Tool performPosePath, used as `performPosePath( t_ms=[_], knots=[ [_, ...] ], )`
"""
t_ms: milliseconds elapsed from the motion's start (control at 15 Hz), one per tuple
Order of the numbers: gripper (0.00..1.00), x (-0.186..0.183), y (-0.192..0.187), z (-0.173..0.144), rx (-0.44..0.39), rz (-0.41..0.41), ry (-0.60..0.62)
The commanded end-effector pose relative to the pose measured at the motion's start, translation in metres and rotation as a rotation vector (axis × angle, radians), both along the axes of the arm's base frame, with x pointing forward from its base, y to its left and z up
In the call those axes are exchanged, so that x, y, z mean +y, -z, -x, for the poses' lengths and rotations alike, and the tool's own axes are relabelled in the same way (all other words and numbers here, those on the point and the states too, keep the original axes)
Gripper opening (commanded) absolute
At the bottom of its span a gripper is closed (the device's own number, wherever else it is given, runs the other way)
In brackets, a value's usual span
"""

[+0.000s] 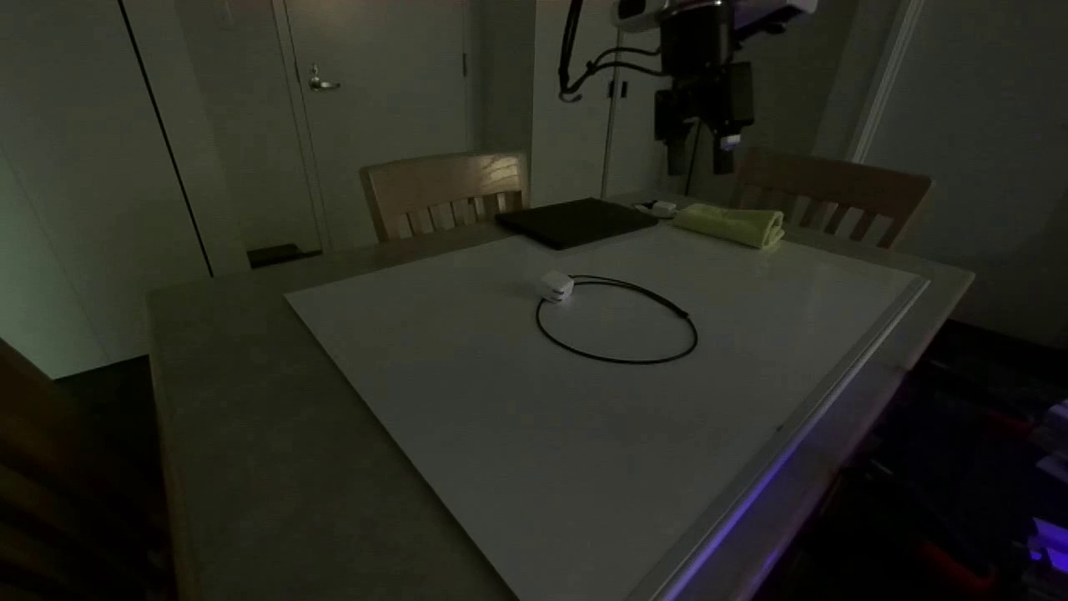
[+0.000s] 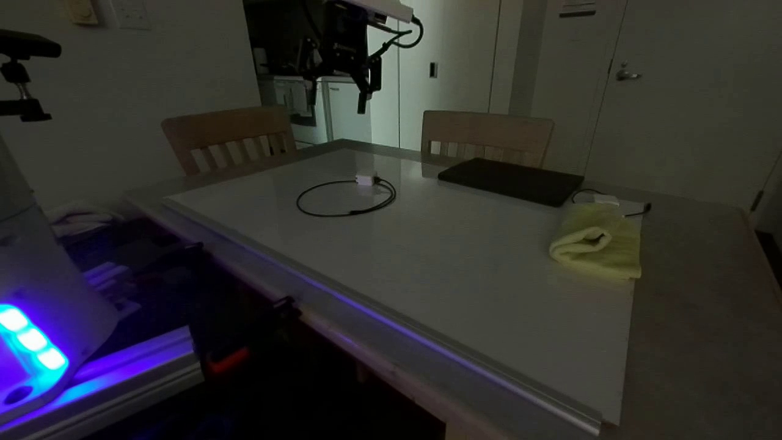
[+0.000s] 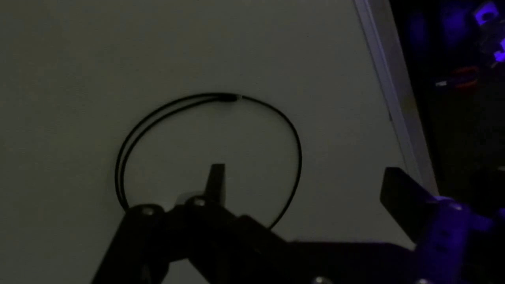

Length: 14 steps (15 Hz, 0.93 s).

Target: Stretch out the ends of the charger at opposite sides

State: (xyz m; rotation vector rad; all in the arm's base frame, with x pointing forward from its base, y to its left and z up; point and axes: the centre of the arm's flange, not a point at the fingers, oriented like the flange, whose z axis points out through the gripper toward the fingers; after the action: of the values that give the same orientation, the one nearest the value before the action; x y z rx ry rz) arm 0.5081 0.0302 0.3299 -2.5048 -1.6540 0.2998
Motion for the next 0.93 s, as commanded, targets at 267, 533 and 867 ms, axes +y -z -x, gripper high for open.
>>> performPosePath(
  t_ms=[267, 533, 867],
  knots=[
    [1.00, 0.019, 0.025, -0.033, -0.006, -0.094, -0.237],
    [1.00, 0.019, 0.031, -0.030, -0.011, -0.107, -0.253],
    [1.00, 0.022, 0.067, -0.046, -0.141, -0.168, -0.409]
  ],
)
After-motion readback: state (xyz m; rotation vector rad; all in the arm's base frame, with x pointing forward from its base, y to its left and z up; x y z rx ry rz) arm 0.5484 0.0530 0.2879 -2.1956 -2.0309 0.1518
